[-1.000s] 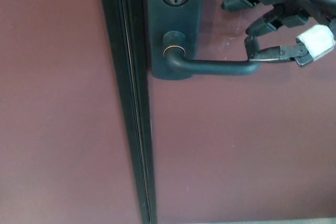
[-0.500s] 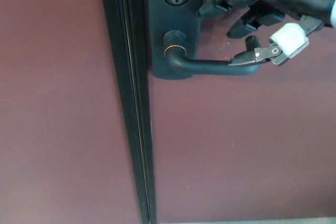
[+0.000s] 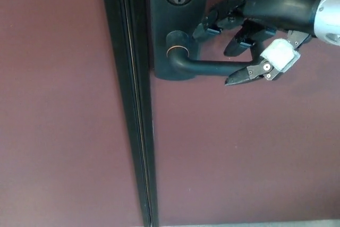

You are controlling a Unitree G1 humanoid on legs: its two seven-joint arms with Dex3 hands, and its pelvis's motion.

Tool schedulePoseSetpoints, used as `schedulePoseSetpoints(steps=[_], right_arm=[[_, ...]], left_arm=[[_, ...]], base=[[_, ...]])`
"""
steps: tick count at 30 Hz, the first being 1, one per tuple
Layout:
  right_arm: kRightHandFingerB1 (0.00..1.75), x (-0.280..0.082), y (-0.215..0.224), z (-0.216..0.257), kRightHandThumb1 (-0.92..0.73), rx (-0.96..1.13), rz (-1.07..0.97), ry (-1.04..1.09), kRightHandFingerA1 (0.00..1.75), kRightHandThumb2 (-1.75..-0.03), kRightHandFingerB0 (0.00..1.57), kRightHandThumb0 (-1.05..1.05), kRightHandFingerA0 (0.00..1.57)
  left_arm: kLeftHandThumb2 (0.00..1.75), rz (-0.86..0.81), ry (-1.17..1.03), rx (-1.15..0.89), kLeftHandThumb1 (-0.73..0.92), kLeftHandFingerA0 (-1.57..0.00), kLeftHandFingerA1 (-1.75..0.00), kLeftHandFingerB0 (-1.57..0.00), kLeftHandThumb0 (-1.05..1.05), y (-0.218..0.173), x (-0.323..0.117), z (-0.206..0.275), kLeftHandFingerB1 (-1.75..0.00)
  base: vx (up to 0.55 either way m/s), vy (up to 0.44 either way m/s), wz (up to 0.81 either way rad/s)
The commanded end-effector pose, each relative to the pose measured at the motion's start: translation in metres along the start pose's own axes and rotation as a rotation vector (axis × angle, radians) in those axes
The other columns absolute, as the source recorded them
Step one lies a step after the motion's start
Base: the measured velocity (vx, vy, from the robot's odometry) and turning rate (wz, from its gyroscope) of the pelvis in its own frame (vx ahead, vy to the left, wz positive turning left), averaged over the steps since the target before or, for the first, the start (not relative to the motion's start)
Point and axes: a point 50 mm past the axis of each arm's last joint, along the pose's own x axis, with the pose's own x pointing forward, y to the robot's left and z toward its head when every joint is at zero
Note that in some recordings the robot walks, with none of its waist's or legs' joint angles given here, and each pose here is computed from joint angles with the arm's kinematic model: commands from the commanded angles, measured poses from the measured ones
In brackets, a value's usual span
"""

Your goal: The robot walks towards the door handle and put its right hand on it and twist the handle

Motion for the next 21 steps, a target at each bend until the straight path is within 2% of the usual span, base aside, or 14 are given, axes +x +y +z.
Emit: schedulePoseSetpoints(steps=[1,9,10,11,12,15,16,21], right_arm=[[0.33,0.002,0.001,0.001,-0.53,-0.027,0.021,0.027,0.38,-0.57,0.35,-0.55,0.43],[0.32,0.009,0.010,0.001,-0.54,-0.042,0.056,0.043,0.38,-0.56,0.36,-0.54,0.43],[0.44,0.012,0.013,0.003,-0.40,-0.046,0.068,0.043,0.54,-0.81,0.24,-0.50,0.40],[0.33,0.014,0.015,0.003,-0.53,-0.048,0.075,0.044,0.38,-0.57,0.35,-0.56,0.43],[0.32,0.016,0.017,0.003,-0.54,-0.050,0.082,0.046,0.38,-0.56,0.35,-0.55,0.43],[0.33,0.019,0.021,0.003,-0.54,-0.056,0.098,0.054,0.38,-0.57,0.34,-0.51,0.43],[0.42,0.020,0.022,0.003,-0.45,-0.058,0.104,0.057,0.47,-0.74,0.30,-0.57,0.38],[0.42,0.022,0.022,0.003,-0.45,-0.073,0.138,0.083,0.47,-0.73,0.29,-0.56,0.38]], left_arm=[[0.59,0.003,0.020,0.019,0.69,-0.50,-0.46,-0.40,-0.07,0.002,-0.001,-0.004,-0.40],[0.60,0.004,0.012,0.000,0.69,-0.50,-0.46,-0.40,-0.08,0.003,-0.001,-0.004,-0.40],[0.59,0.006,0.015,-0.002,0.69,-0.51,-0.46,-0.40,-0.08,0.003,-0.002,-0.004,-0.40],[0.59,0.009,0.019,0.003,0.69,-0.51,-0.46,-0.40,-0.08,0.003,-0.002,-0.005,-0.40],[0.59,0.012,0.021,0.004,0.69,-0.51,-0.47,-0.40,-0.08,0.004,-0.002,-0.006,-0.40],[0.59,0.011,0.024,0.014,0.69,-0.51,-0.46,-0.40,-0.07,0.004,-0.003,-0.007,-0.40],[0.59,0.011,0.024,0.006,0.69,-0.51,-0.46,-0.40,-0.08,0.005,-0.002,-0.007,-0.40],[0.59,0.007,0.019,0.007,0.69,-0.51,-0.46,-0.40,-0.07,0.004,-0.003,-0.007,-0.40]], base=[[0.00,0.000,0.00],[0.00,0.000,0.00],[0.00,0.000,0.00],[0.00,0.000,0.00],[0.00,0.000,0.00],[0.00,0.000,0.00],[0.00,0.000,0.00],[0.00,0.000,0.00]])
